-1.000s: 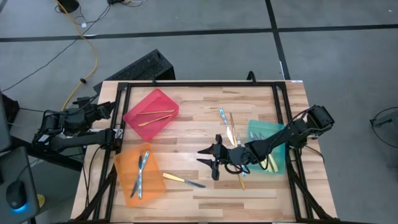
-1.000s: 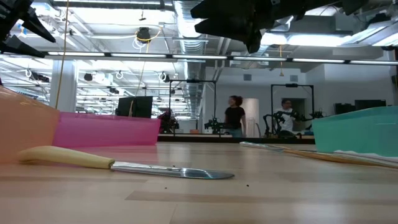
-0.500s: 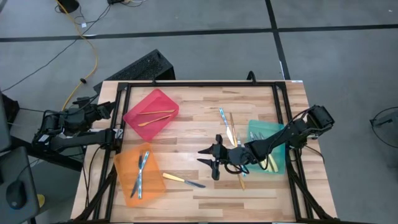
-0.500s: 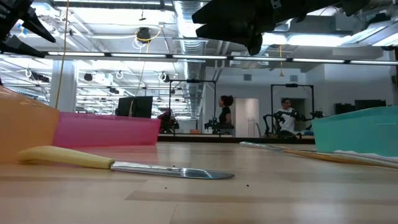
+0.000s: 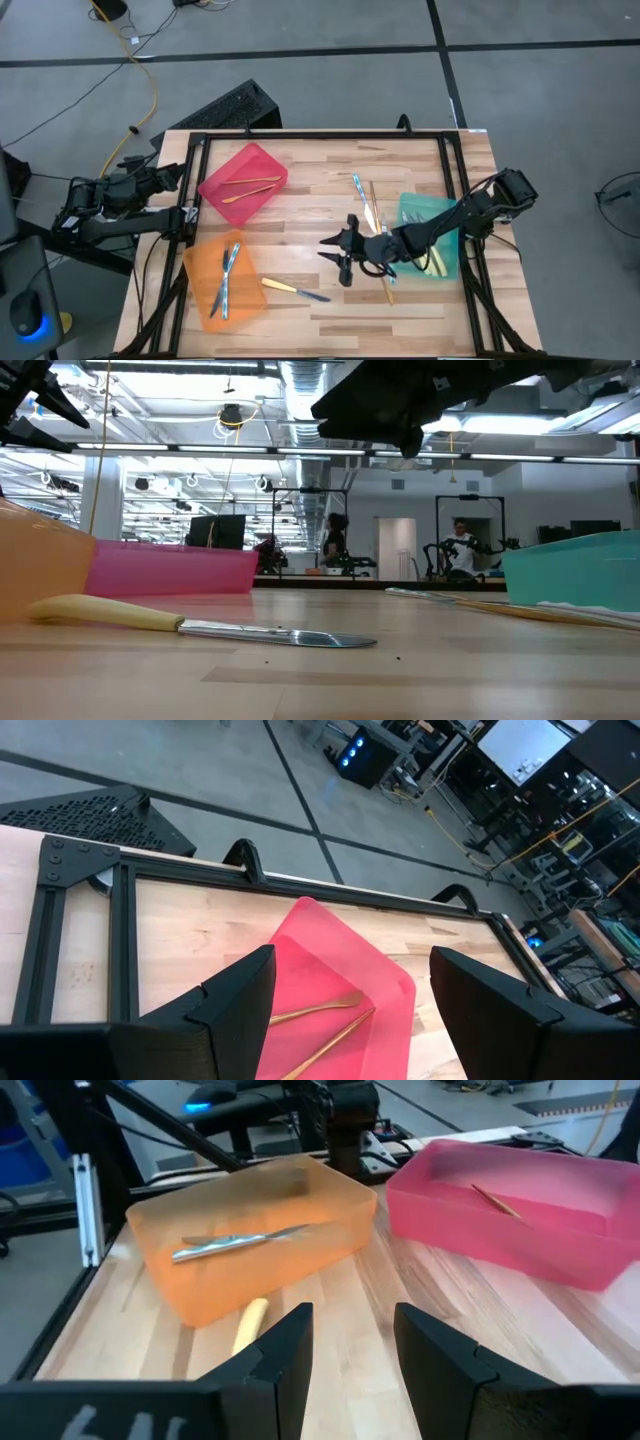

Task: Sort silverware by color (type)
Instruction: Put the top blue knife into the orange bin

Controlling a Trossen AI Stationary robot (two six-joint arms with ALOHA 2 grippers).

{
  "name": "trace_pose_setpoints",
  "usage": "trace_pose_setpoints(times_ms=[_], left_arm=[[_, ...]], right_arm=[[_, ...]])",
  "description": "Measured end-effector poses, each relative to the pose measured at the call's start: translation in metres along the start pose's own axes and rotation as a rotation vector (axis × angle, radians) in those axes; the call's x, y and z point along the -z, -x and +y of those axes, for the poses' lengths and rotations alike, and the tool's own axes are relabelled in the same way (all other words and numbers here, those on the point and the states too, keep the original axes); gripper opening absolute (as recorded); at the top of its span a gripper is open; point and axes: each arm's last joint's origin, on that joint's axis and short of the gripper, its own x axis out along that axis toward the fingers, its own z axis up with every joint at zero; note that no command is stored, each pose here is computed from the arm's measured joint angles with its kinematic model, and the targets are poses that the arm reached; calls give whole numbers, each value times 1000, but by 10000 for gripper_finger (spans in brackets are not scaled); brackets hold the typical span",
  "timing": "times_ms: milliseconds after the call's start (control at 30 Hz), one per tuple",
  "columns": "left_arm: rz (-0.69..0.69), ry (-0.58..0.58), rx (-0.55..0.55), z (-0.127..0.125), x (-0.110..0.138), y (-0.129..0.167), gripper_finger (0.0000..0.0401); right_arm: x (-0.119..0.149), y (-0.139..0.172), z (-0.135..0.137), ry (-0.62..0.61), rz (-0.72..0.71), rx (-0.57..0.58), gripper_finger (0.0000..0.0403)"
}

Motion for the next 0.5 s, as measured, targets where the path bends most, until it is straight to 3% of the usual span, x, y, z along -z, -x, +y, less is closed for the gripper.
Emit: trace_pose_setpoints(times_ms=[233, 500], left_arm=[[0, 1, 0, 0, 0, 0, 247], [5, 5, 4, 0, 0, 0, 247]], right_arm=[[-14, -4, -1, -16, -34, 6, 166], [-57, -9, 10, 121, -21, 15, 166]])
